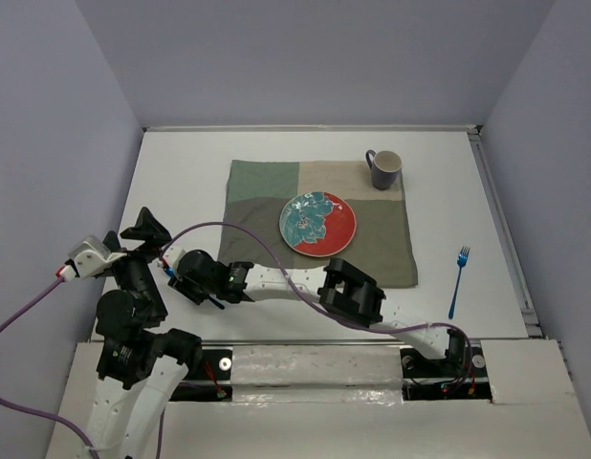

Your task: Set the dinner table for one person

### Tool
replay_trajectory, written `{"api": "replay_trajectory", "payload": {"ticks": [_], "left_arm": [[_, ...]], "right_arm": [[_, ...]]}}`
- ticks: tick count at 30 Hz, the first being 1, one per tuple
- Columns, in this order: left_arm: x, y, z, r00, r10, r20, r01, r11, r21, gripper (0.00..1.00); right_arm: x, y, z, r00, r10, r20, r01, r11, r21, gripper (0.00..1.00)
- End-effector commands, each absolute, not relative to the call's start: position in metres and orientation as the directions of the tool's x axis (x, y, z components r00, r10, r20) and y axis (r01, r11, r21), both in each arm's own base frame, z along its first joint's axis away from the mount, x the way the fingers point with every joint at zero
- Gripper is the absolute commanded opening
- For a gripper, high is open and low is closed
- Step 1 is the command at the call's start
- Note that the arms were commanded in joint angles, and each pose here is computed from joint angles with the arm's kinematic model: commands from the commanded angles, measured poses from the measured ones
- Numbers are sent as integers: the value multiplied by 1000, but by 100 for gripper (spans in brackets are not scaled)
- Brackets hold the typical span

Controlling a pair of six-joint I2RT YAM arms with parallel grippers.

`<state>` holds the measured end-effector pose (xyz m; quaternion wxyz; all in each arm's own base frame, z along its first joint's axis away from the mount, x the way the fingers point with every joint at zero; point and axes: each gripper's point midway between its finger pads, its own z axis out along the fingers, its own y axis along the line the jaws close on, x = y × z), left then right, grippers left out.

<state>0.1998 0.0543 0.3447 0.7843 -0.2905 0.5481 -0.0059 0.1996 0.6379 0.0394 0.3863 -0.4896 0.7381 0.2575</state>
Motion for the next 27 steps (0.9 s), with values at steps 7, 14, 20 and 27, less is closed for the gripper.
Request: {"api": "replay_trajectory", "payload": {"ticks": [7, 14, 20, 27], "left_arm": [[194, 55, 357, 455, -349, -819, -272, 821, -501, 99], [194, 55, 357, 454, -349, -820, -269, 824, -499, 99], [190, 56, 361, 469, -356, -808, -256, 821, -511, 99], [181, 56, 367, 491, -370, -789, -223, 822, -525, 99]], "right_arm": [[205, 635, 32, -227, -544, -808, -913, 408, -18, 43], [206, 634, 29, -243, -538, -807, -905, 426, -12, 8], [213, 635, 55, -248, -471, -847, -882, 472, -5, 0], [267, 609, 170, -234, -172, -957, -786, 613, 82, 0]]}}
